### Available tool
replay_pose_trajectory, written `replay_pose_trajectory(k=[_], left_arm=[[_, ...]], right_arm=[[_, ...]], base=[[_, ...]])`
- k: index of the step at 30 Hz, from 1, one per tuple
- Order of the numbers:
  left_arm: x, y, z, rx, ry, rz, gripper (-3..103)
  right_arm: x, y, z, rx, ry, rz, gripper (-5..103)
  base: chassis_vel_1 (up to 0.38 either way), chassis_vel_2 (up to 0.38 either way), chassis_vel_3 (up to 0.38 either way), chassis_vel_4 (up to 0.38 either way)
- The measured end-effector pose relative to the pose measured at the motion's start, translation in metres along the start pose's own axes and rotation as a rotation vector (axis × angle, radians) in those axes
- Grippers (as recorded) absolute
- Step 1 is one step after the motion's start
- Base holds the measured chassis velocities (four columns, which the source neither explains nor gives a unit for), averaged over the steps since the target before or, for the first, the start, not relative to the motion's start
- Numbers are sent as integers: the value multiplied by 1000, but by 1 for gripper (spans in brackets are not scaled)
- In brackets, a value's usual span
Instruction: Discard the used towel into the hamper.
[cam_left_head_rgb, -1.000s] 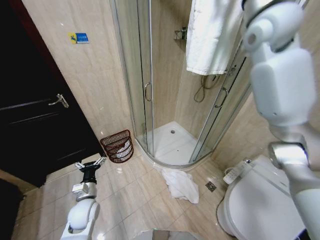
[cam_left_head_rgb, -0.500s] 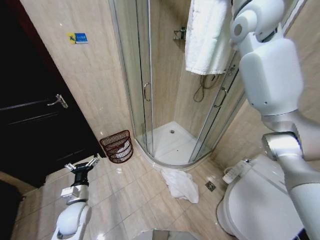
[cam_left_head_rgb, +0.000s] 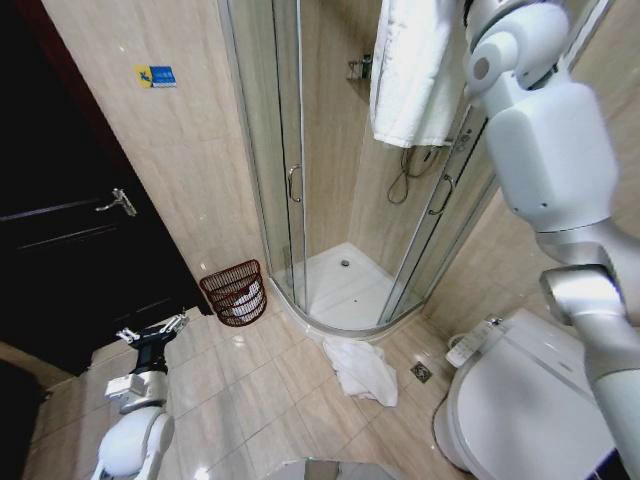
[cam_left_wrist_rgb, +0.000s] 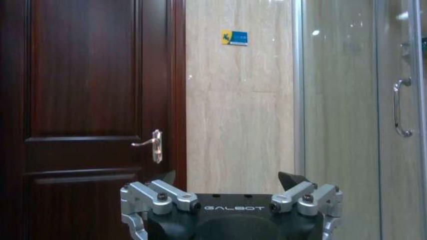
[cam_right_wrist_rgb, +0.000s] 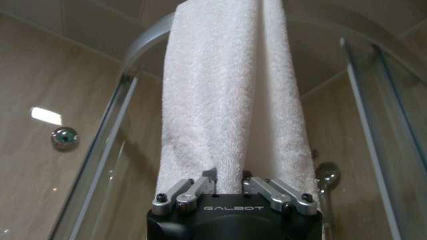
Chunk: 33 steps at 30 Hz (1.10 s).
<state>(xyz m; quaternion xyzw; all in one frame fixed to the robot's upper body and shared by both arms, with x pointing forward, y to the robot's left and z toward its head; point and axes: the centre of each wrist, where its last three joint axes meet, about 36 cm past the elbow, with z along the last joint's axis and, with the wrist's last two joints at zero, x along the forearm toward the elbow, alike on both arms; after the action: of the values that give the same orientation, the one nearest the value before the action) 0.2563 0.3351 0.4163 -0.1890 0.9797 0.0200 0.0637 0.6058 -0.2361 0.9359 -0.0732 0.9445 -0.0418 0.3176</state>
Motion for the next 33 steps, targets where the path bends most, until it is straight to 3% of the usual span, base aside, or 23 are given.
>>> replay_pose_trajectory(k=[6, 17, 33], left_arm=[[-1, -2, -4, 11, -8, -5, 100], [3, -13, -2, 17, -9, 12, 100], [11, -9, 1, -8, -5, 13, 100]], right_arm=[[-3, -1, 0, 14, 17, -34, 2], [25, 1, 24, -28, 64, -51, 2], [92, -11, 62, -48, 126, -49, 2]], base=[[0, 0, 0, 0], [0, 0, 0, 0], [0, 0, 0, 0]])
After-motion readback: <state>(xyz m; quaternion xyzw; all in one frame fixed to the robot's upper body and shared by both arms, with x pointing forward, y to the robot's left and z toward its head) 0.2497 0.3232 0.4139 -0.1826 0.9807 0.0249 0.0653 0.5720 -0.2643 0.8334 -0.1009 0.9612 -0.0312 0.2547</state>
